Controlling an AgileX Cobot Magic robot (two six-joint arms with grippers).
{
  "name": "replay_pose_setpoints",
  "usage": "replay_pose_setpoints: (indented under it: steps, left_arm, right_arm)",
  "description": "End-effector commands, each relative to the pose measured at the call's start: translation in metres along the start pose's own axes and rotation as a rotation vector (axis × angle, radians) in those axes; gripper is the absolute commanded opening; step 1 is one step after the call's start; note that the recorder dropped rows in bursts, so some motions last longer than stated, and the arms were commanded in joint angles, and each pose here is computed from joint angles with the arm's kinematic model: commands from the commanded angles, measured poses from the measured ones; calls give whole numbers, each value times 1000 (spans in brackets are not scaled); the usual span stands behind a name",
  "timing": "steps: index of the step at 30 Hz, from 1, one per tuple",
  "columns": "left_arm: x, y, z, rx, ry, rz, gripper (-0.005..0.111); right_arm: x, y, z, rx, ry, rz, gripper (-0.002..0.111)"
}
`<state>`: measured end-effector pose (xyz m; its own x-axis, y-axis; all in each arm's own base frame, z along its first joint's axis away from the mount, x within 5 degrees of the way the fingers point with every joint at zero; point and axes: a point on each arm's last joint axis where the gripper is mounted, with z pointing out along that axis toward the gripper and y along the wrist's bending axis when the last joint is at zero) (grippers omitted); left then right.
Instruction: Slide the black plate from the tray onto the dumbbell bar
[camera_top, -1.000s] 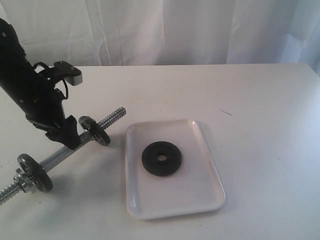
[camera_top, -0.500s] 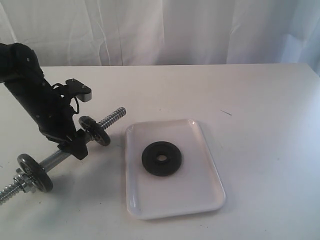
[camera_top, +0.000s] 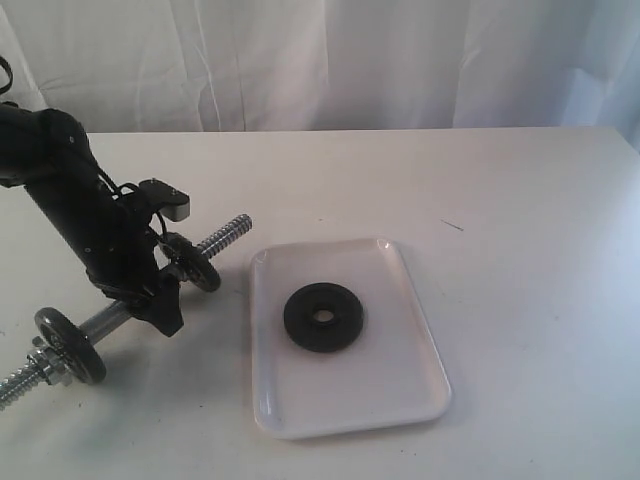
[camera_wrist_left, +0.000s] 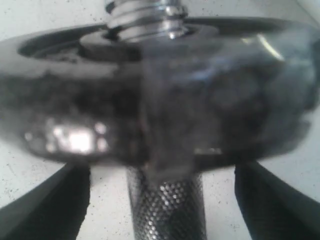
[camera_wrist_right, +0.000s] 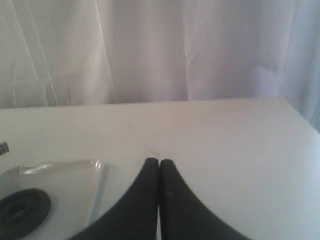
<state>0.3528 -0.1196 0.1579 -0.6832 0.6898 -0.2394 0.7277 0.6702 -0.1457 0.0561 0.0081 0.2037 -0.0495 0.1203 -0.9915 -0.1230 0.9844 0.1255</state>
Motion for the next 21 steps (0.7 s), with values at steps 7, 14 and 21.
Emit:
replay_pose_setpoints:
  steps: [7, 14, 21]
  left_arm:
    - [-2, -3, 3, 36, -5, -24, 55]
    - [-4, -4, 3, 44, -22, -37, 0]
    - [-14, -11, -11, 75, -143, -15, 0]
  right_arm:
    - [-8, -1, -1, 2, -108, 213, 0]
    - [-8, -1, -1, -7, -103, 383, 0]
    - [-9, -1, -1, -25, -116, 659, 0]
